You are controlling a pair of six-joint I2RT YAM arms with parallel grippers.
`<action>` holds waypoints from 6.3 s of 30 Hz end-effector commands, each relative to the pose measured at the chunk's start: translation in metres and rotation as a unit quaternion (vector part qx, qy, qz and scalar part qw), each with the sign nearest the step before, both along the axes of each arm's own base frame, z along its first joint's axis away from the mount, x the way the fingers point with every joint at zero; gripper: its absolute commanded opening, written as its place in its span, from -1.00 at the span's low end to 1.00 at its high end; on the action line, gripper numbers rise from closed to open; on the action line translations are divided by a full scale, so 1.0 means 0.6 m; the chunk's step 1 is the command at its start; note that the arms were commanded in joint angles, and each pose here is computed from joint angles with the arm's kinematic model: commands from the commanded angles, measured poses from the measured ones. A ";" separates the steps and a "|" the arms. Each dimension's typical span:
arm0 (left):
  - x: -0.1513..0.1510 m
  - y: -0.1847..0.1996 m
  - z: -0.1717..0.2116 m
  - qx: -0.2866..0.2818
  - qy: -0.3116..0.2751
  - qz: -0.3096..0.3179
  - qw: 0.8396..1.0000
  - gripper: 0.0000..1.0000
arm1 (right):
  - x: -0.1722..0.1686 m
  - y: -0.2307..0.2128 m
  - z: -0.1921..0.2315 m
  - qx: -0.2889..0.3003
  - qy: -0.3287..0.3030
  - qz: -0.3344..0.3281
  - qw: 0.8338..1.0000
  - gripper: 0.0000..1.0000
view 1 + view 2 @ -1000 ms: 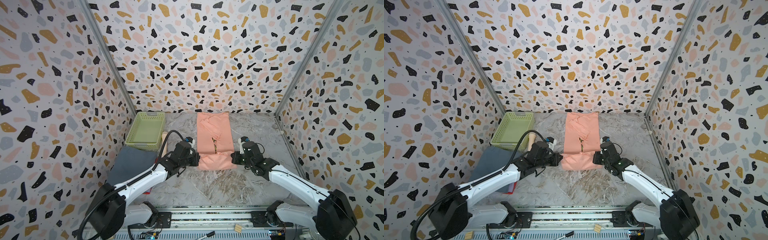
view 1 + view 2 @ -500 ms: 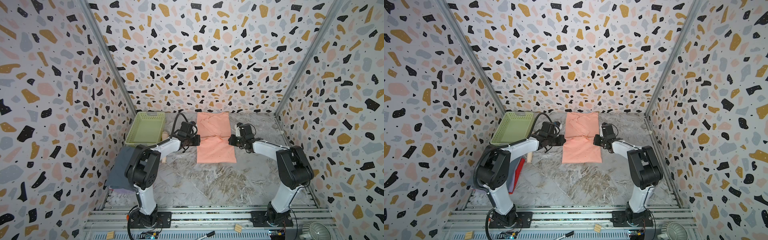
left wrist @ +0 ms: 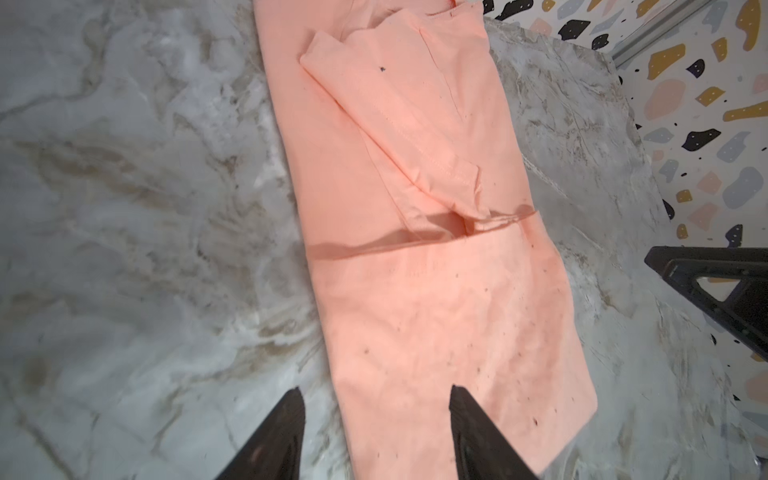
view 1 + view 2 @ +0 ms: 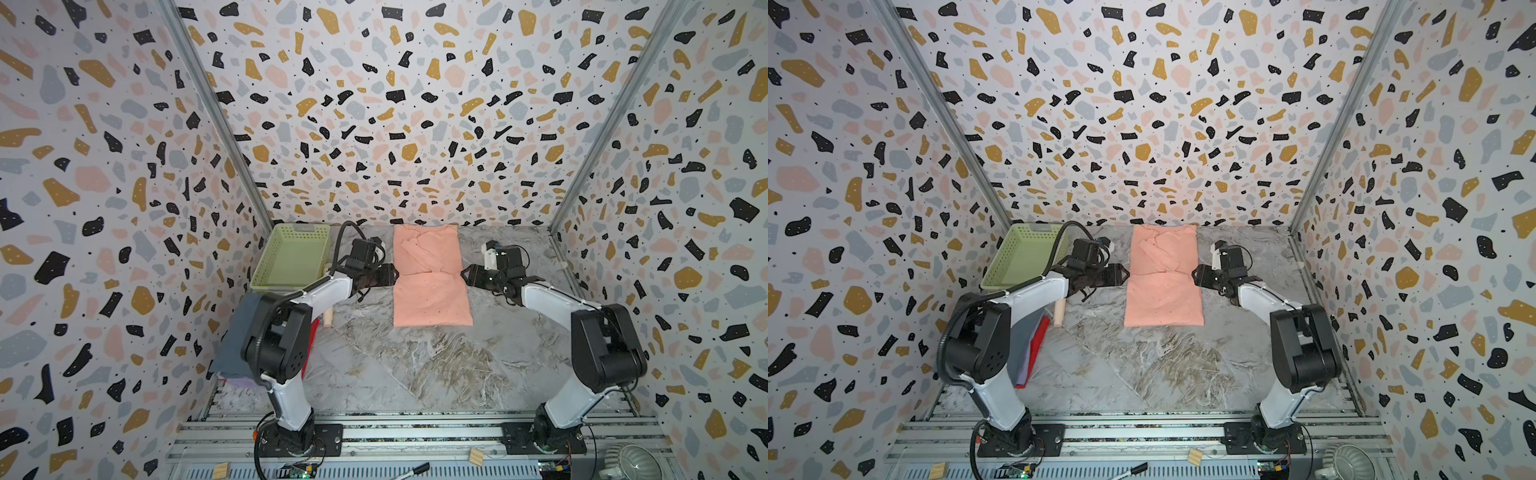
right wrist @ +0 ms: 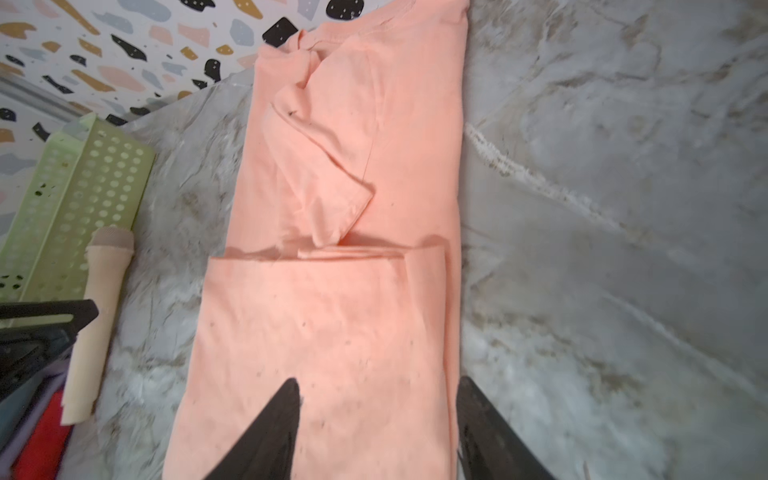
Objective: Fold and stack the t-shirts
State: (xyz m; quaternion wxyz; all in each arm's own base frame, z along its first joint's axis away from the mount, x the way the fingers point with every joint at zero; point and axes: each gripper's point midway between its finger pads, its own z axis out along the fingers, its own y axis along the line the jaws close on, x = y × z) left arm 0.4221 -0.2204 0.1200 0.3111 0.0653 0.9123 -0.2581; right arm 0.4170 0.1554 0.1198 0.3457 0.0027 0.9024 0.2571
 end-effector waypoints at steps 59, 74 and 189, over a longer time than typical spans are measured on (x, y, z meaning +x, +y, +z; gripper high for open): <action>-0.306 -0.070 0.125 -0.134 0.007 -0.053 0.990 -1.00 | -0.280 0.093 0.143 0.076 -0.023 0.115 0.990 -1.00; -0.016 -0.066 0.092 -0.129 -0.003 -0.050 0.990 -1.00 | 0.013 0.097 0.123 0.080 -0.048 0.095 0.991 -1.00; -0.052 -0.113 0.028 -0.156 0.086 -0.064 0.982 -1.00 | -0.084 0.251 0.013 -0.345 -0.390 0.222 0.824 0.94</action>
